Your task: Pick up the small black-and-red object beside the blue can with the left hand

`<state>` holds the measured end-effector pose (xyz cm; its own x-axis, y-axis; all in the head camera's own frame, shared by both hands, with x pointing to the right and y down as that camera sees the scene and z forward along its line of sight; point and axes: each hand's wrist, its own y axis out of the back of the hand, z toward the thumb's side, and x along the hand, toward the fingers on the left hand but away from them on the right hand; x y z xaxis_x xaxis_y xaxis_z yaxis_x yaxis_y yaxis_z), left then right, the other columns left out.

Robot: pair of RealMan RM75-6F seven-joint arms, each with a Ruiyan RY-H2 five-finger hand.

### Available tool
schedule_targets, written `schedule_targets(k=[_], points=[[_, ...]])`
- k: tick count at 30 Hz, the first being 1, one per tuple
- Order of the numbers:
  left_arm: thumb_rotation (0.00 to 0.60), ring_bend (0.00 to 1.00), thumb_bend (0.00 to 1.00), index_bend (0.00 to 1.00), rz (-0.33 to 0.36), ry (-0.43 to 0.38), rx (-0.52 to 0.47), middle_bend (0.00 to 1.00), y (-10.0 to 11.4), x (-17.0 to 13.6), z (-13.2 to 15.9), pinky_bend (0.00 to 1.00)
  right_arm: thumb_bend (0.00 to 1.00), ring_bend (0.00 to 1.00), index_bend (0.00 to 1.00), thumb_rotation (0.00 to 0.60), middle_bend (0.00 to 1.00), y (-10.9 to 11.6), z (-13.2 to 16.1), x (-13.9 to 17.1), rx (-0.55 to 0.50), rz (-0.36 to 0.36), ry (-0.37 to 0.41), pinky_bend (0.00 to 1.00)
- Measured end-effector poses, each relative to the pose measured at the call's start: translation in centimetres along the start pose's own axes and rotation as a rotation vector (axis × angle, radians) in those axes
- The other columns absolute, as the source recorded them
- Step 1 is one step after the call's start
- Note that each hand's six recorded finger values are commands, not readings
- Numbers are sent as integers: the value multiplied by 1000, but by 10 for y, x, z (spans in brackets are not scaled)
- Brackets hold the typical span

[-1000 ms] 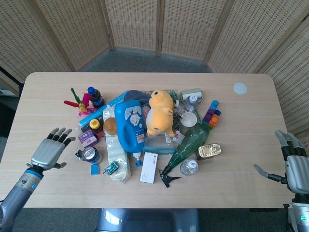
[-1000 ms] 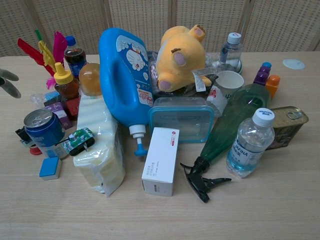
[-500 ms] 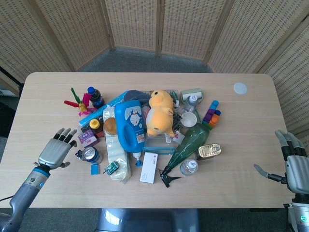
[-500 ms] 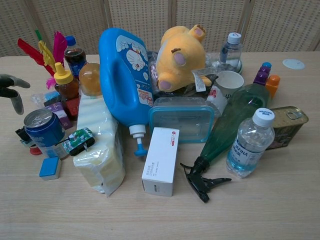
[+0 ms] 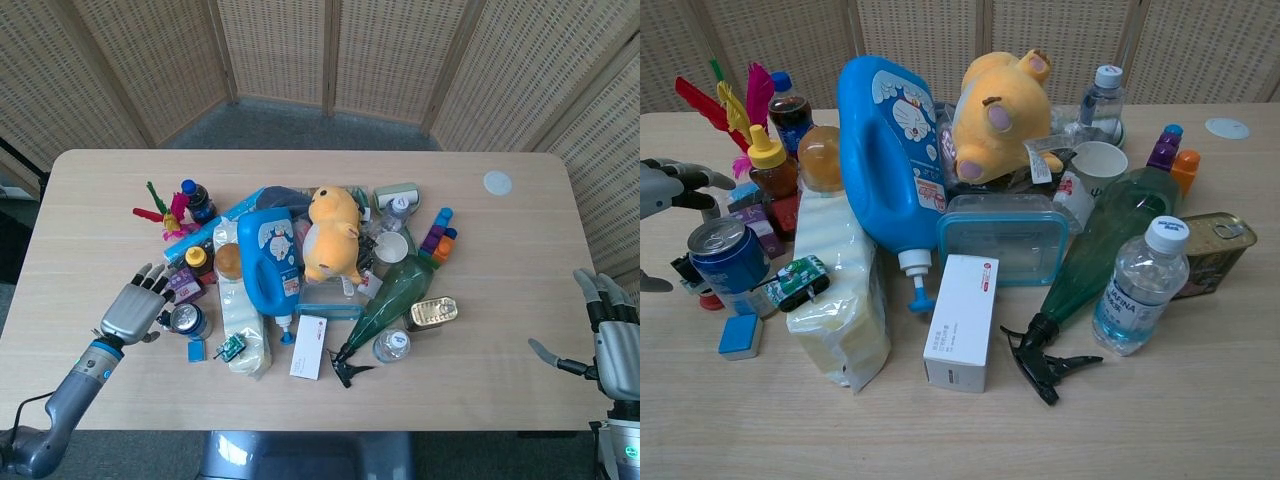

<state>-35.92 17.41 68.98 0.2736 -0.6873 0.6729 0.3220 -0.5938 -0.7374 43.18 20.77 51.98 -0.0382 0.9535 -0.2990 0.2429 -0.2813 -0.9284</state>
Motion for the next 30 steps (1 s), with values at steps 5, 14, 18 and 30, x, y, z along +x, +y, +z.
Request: schedule_targets(k=[5, 14, 18, 30], points=[[600, 0, 0, 360, -8, -10, -1, 0, -7, 7, 7, 0, 0, 0, 0, 341, 0, 1, -2, 0, -1, -3, -7, 0], [600, 0, 0, 403, -13, -18, -12, 0, -14, 13, 14, 0, 0, 0, 0, 343, 0, 3, -4, -1, -7, -4, -10, 0], [600, 0, 0, 459, -3, -17, -2, 0, -15, 14, 14, 0, 0, 0, 0, 342, 0, 2, -4, -1, -9, -3, -10, 0], [600, 0, 0, 537, 7, -9, 31, 0, -18, 17, 12, 0, 0, 0, 0, 343, 0, 1, -3, -1, -6, -1, -9, 0]])
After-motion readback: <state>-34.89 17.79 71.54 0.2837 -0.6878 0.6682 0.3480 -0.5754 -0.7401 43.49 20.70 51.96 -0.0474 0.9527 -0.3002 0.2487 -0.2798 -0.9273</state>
